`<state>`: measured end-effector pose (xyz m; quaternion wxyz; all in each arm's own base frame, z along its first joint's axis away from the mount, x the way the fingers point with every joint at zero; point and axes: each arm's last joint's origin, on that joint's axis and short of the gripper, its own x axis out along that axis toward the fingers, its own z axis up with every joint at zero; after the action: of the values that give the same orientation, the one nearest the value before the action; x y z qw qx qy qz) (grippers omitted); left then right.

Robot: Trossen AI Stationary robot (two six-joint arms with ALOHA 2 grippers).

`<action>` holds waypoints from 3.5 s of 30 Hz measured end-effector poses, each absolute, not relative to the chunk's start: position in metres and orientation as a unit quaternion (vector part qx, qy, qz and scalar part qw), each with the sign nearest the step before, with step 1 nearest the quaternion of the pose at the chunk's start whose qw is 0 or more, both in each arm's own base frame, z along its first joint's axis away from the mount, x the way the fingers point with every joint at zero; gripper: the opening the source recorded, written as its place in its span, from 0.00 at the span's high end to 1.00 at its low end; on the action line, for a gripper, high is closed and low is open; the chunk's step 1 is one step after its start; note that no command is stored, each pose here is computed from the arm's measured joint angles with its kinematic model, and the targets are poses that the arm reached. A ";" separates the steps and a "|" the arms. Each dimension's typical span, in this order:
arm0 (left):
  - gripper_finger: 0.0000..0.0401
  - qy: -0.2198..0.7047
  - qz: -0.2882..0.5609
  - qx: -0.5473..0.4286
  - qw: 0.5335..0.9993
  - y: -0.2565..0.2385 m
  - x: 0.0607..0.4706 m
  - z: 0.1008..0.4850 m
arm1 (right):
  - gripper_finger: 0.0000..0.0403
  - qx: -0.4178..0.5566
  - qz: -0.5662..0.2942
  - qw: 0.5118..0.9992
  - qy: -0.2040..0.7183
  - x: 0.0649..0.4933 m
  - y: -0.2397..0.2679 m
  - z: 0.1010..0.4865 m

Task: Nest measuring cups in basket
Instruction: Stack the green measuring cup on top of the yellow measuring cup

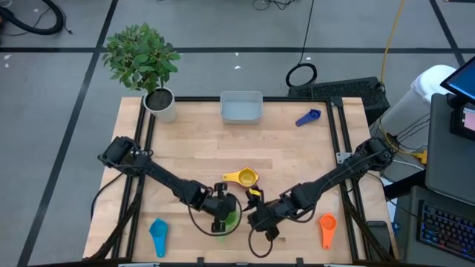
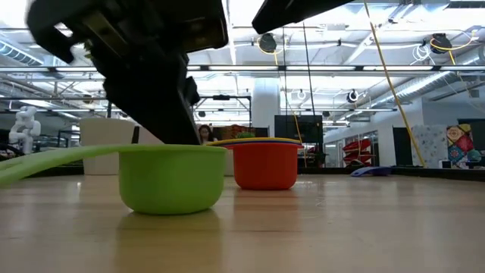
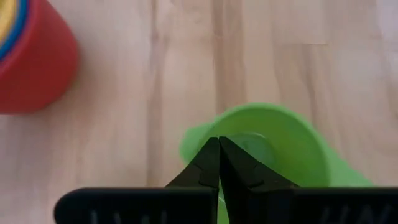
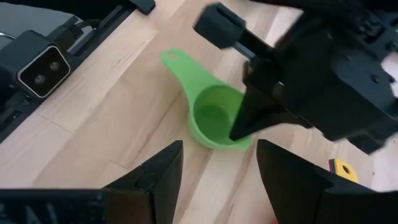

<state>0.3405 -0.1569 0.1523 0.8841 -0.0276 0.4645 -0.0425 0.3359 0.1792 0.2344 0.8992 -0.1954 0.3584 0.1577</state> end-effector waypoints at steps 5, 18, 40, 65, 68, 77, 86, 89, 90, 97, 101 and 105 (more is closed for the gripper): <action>0.99 0.462 -0.026 -0.024 0.886 -0.149 0.344 0.152 | 0.51 -0.190 0.156 0.900 0.360 0.336 0.179 0.234; 0.97 0.447 -0.049 -0.035 0.892 -0.143 0.346 0.164 | 0.51 -0.193 0.159 0.898 0.362 0.335 0.179 0.232; 0.54 0.436 -0.068 -0.022 0.897 -0.197 0.301 0.207 | 0.51 -0.205 0.197 0.913 0.292 0.341 0.153 0.180; 0.67 0.455 -0.055 -0.042 0.888 -0.202 0.294 0.205 | 0.51 -0.219 0.218 0.893 0.328 0.367 0.140 0.149; 0.67 0.455 -0.055 -0.042 0.888 -0.202 0.294 0.205 | 0.51 -0.220 0.216 0.888 0.342 0.366 0.137 0.147; 0.67 0.455 -0.056 -0.042 0.888 -0.202 0.294 0.205 | 0.51 -0.221 0.217 0.881 0.359 0.363 0.136 0.145; 0.67 0.455 -0.056 -0.041 0.888 -0.202 0.294 0.205 | 0.64 -0.225 0.218 0.878 0.362 0.363 0.136 0.144; 0.67 0.455 -0.056 -0.041 0.888 -0.202 0.294 0.205 | 0.68 -0.225 0.219 0.876 0.365 0.362 0.136 0.143; 0.67 0.455 -0.056 -0.041 0.888 -0.201 0.294 0.205 | 0.70 -0.224 0.218 0.875 0.369 0.362 0.136 0.143; 0.67 0.455 -0.056 -0.041 0.888 -0.201 0.294 0.205 | 0.77 -0.220 0.231 0.868 0.381 0.359 0.137 0.141; 0.67 0.455 -0.056 -0.041 0.888 -0.201 0.294 0.205 | 0.81 -0.223 0.226 0.872 0.374 0.360 0.138 0.142; 0.67 0.455 -0.056 -0.040 0.888 -0.201 0.294 0.205 | 0.90 -0.238 0.209 0.872 0.373 0.360 0.137 0.142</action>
<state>0.2936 -0.2014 0.2048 0.8878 -0.0402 0.4551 -0.0556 0.3604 0.1367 0.1423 0.8720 -0.2385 0.3727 0.2093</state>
